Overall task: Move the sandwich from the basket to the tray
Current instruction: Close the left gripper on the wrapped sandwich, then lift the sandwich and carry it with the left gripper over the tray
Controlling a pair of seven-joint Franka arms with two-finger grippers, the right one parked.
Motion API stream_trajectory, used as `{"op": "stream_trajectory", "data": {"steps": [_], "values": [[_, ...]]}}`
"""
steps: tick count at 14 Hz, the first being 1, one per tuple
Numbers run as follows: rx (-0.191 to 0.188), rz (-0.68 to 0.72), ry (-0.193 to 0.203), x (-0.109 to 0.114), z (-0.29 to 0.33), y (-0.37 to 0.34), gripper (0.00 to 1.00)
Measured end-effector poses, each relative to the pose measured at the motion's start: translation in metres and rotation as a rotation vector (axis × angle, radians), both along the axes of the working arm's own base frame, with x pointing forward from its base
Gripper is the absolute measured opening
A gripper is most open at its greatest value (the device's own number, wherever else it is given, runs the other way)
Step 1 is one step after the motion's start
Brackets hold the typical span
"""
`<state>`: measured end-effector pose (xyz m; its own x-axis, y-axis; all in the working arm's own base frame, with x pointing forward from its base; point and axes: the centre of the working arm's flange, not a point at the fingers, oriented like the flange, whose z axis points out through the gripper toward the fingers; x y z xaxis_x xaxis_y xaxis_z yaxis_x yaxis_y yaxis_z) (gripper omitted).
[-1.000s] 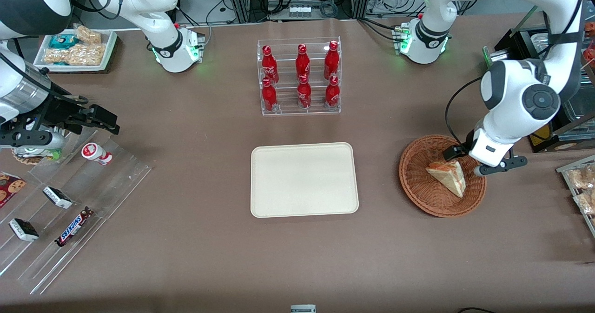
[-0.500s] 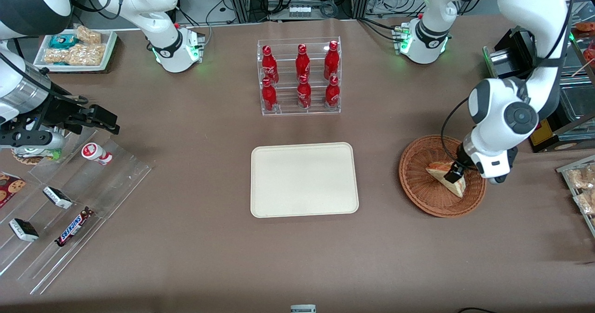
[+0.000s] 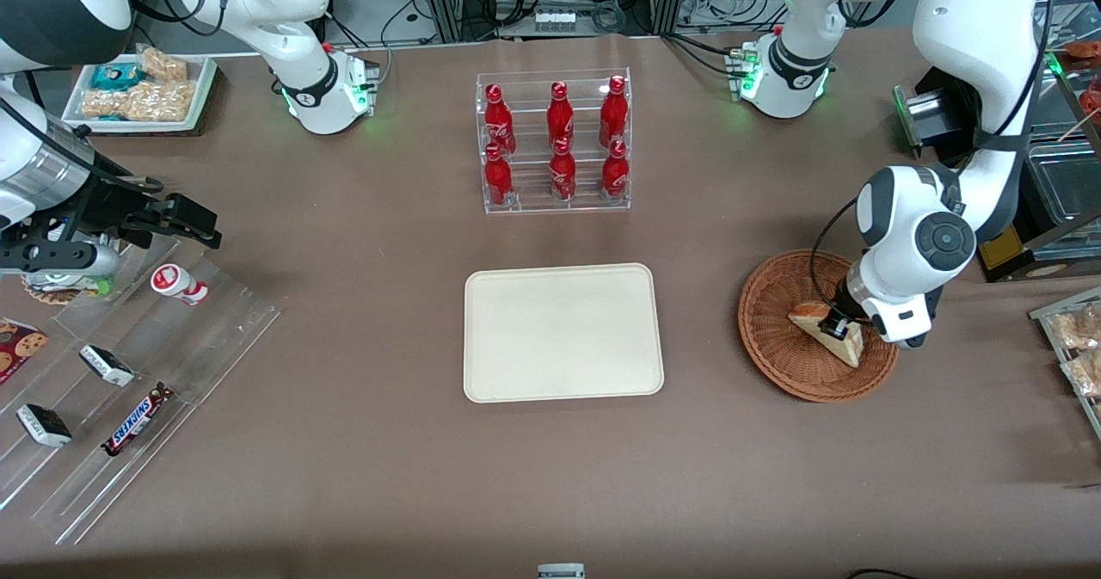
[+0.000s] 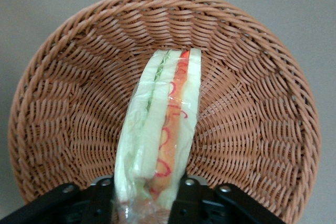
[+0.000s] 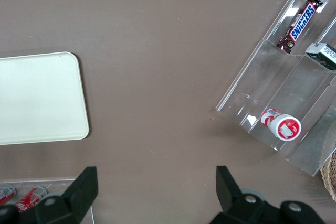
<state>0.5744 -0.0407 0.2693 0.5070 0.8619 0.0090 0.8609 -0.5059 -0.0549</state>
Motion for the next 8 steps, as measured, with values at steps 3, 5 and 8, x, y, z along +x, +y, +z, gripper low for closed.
{"op": "stream_trajectory", "data": {"steps": [3, 5, 8], "values": [[0.010, -0.063, 0.026, 0.021, 0.049, -0.040, 0.21], [0.007, -0.144, -0.004, 0.027, 0.076, -0.094, 0.15], [-0.015, -0.365, -0.042, 0.020, 0.083, -0.184, 0.15]]}}
